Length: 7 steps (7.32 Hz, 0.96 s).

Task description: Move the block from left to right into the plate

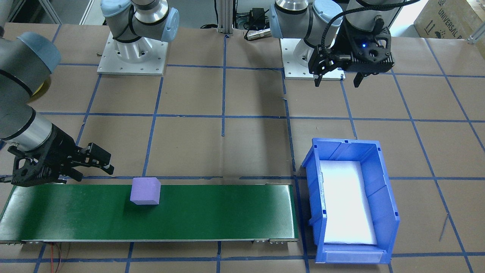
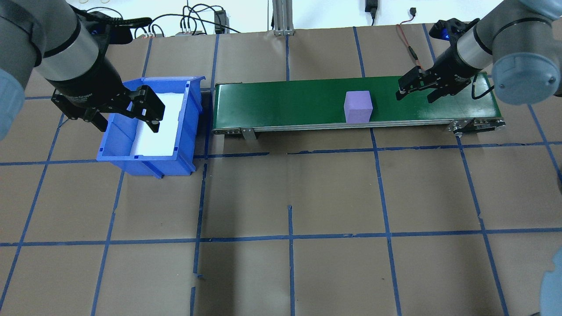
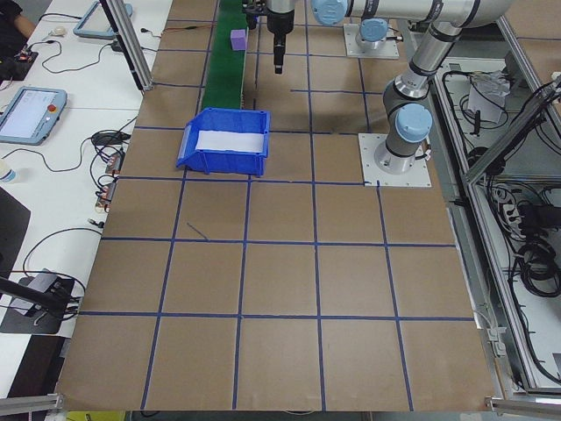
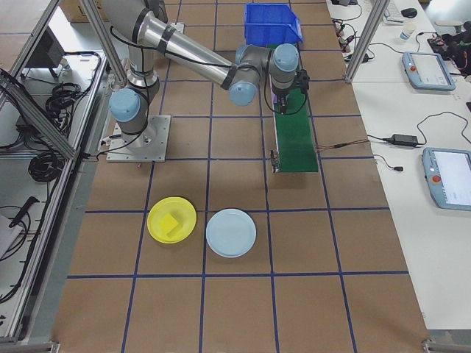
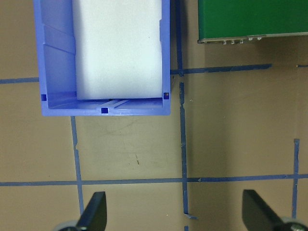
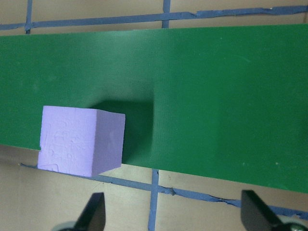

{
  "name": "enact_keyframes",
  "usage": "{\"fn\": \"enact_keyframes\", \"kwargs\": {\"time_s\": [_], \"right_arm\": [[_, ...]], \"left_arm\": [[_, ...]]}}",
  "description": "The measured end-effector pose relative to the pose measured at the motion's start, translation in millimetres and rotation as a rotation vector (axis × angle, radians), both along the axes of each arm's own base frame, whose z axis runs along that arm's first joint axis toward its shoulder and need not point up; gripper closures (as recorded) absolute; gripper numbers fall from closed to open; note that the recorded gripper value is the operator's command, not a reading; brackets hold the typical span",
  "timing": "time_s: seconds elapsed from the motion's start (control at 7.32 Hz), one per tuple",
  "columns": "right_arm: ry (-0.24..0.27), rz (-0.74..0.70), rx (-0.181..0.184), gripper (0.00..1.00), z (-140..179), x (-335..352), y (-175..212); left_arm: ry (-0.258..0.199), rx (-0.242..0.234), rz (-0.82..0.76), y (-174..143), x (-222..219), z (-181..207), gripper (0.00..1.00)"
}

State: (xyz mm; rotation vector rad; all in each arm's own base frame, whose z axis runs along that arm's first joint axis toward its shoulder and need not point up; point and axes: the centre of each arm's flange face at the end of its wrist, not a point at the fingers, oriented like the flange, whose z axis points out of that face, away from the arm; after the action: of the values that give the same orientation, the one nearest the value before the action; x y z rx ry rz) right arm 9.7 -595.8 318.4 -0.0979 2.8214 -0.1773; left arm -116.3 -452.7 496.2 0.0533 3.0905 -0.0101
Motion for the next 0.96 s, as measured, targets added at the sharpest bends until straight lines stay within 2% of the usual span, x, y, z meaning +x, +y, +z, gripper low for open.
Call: {"fn": "enact_keyframes", "kwargs": {"time_s": [0.41,0.96], "right_arm": [[-0.031,0.001,-0.03,0.0,-5.0,1.8,-6.7],[-0.05,0.001,-0.028,0.0,-11.6,3.6,-6.2]], "left_arm": [[-0.002,0.002,-0.001,-0.9,0.8,-0.8,0.0],[-0.003,0.003,-0.004,-0.9,0.9,-1.1,0.0]]}}
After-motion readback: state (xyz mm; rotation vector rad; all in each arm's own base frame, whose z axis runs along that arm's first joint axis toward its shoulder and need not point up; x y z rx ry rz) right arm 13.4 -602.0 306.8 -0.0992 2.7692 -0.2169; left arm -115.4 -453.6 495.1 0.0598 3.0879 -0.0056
